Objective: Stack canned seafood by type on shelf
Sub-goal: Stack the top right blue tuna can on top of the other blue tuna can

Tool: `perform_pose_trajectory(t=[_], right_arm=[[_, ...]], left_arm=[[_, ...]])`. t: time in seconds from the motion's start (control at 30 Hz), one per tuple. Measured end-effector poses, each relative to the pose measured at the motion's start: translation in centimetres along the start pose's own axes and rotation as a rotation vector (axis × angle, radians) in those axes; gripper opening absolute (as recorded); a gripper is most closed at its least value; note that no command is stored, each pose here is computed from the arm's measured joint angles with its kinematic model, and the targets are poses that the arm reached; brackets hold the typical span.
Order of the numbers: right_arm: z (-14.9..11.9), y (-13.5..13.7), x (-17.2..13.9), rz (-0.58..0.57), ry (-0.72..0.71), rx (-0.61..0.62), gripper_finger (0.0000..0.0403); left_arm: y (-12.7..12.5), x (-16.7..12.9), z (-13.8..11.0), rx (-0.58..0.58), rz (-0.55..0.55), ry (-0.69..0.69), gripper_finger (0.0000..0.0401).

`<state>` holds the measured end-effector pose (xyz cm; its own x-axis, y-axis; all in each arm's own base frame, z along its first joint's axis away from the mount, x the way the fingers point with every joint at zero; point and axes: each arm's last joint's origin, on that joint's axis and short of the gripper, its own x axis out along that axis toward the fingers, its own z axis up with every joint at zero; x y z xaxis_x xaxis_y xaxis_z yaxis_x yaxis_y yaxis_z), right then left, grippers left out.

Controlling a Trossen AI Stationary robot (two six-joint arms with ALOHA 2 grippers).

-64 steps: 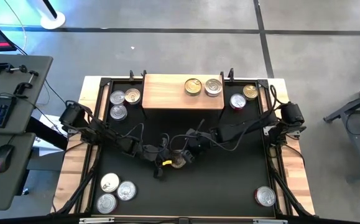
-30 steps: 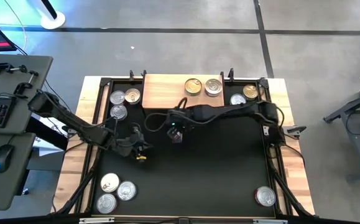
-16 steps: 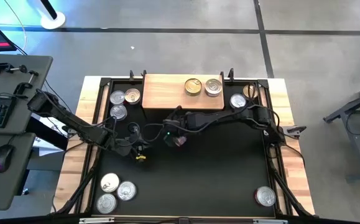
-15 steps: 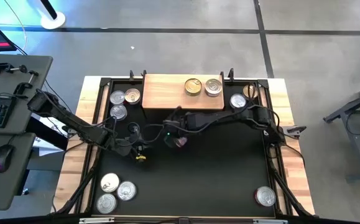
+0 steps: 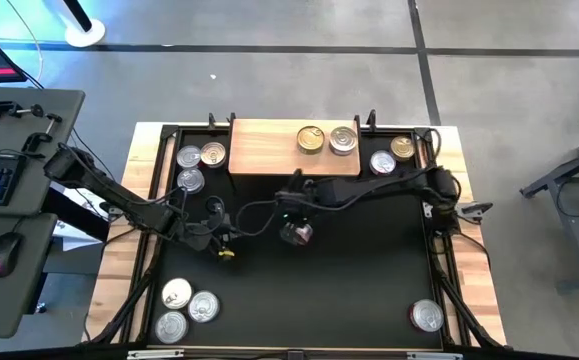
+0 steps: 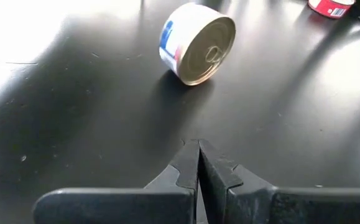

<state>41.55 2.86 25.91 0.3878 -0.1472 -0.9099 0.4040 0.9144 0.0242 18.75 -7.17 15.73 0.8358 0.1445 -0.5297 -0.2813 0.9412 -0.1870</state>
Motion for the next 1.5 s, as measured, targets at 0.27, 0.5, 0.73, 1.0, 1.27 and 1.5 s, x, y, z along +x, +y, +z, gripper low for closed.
perform_pose_trajectory(t=[0.27,0.5,0.73,1.0,1.27,1.5], right_arm=[[-5.3,-3.4,-2.4,0.204,0.074,0.203,0.0107],[-8.5,-2.6,-2.4,0.412,-0.116,0.344,0.0234],[-9.0,-1.2,-0.3,0.253,-0.054,0.180,0.0285],[-9.1,-0.7,2.2,0.153,-0.009,0.116,0.0286],[-9.8,0.0,4.3,0.150,0.059,0.019,0.0283],[-9.4,0.1,3.9,0.175,0.031,0.093,0.0167]], left_arm=[[0.0,0.0,0.0,-0.016,-0.002,0.004,0.0000],[0.0,0.0,0.0,-0.016,-0.002,0.004,0.0000],[0.0,0.0,0.0,-0.017,-0.003,0.002,0.0000],[0.0,0.0,0.0,-0.027,-0.004,0.001,0.0000],[0.0,0.0,0.0,-0.027,-0.004,0.001,0.0000],[0.0,0.0,0.0,-0.026,-0.004,0.001,0.0000]])
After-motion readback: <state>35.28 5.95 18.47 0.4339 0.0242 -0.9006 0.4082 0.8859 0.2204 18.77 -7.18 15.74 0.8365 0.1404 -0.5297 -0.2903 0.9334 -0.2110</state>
